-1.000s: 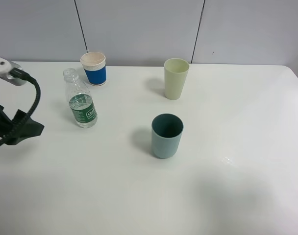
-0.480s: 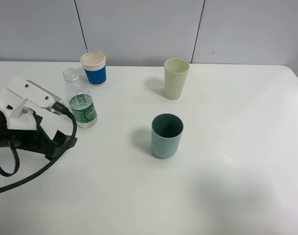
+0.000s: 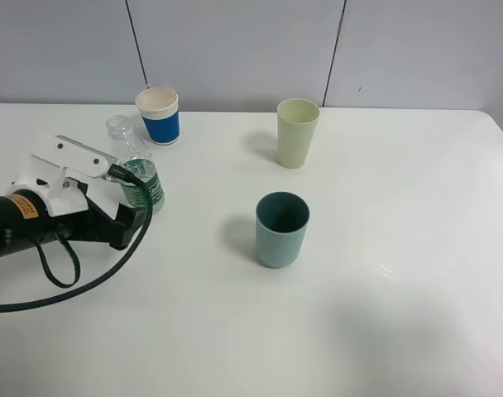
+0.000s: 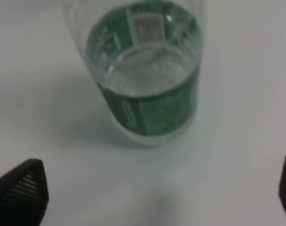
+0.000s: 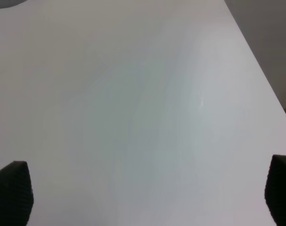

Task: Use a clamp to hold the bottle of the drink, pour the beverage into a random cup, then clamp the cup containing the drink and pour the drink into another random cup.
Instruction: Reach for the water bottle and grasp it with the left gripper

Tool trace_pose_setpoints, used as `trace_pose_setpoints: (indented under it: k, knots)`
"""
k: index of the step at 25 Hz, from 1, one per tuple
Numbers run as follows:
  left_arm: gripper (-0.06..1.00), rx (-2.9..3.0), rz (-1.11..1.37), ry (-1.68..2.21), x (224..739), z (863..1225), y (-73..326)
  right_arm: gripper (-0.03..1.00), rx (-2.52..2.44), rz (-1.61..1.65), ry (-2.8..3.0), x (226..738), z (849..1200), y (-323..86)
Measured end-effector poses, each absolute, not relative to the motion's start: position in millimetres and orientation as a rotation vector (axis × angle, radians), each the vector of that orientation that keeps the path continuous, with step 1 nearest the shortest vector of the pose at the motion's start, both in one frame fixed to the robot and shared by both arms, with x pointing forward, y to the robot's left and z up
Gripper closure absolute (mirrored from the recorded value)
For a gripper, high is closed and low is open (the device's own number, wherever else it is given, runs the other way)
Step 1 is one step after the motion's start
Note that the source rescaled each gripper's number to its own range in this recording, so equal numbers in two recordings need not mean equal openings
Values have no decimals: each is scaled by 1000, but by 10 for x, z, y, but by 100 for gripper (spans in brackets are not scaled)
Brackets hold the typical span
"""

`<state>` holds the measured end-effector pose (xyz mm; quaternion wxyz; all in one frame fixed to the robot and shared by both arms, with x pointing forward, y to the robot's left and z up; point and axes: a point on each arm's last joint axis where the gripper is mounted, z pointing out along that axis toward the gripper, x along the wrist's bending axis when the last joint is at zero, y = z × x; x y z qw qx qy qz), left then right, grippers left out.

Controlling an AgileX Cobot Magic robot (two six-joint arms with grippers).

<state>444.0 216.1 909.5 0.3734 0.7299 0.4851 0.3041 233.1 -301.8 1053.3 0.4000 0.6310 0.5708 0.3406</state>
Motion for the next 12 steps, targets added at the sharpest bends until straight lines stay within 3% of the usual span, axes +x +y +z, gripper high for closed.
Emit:
trace_pose_setpoints:
  k: [12]
  knots:
    - [-6,1694,774,1279,4619,8866,2087,-3,1596,862,1444,2331,10533,-3018]
